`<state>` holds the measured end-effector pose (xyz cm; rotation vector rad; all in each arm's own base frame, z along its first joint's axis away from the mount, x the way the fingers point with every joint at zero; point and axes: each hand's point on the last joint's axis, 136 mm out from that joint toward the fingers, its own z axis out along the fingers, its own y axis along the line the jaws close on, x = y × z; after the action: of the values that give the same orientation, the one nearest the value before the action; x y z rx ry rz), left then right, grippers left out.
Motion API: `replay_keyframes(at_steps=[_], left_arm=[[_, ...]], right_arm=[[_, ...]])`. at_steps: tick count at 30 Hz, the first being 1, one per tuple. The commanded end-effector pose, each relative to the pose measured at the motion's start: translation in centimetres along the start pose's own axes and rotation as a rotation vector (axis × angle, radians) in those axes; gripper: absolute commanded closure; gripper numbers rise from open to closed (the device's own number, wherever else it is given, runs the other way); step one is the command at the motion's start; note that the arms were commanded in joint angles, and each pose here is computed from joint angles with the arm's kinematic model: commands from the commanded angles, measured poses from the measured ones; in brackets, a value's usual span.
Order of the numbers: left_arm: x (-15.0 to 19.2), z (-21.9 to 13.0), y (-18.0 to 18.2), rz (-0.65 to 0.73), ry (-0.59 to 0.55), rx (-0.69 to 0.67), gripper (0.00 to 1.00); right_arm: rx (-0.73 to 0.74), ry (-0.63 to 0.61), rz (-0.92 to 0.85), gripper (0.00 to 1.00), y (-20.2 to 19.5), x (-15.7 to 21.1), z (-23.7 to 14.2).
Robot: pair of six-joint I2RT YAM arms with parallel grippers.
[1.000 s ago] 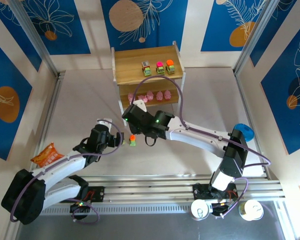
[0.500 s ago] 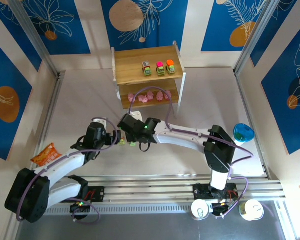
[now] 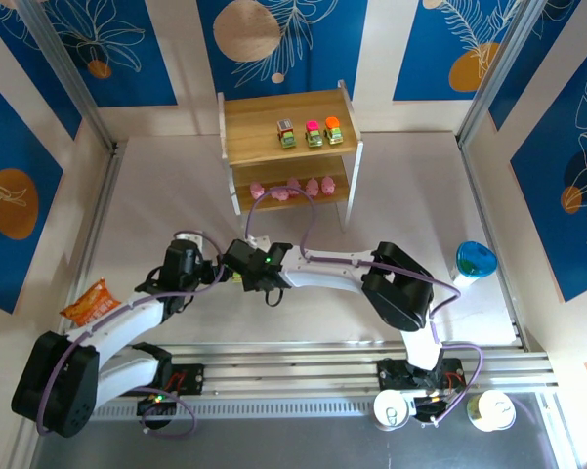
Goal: Place and organize the plastic toys onto the shelf
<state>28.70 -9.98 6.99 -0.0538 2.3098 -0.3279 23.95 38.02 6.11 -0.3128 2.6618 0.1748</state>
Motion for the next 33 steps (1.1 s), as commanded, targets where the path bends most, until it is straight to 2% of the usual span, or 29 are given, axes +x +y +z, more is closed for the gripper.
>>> replay_keyframes(at_steps=[1, 22, 33], left_arm=[[-0.4, -0.3, 0.0, -0.021, -0.027, 0.014, 0.0], [-0.4, -0.5, 0.8, -0.054, -0.04, 0.005, 0.0], [-0.4, -0.4, 0.6, -0.054, -0.036, 0.014, 0.0]], right_arm=[[-0.01, 0.004, 0.035, 0.47, 0.5, 0.3, 0.7], [0.021, 0.009, 0.035, 0.49, 0.2, 1.3, 3.7], [0.028, 0.001, 0.049, 0.56, -0.1, 1.5, 4.5]])
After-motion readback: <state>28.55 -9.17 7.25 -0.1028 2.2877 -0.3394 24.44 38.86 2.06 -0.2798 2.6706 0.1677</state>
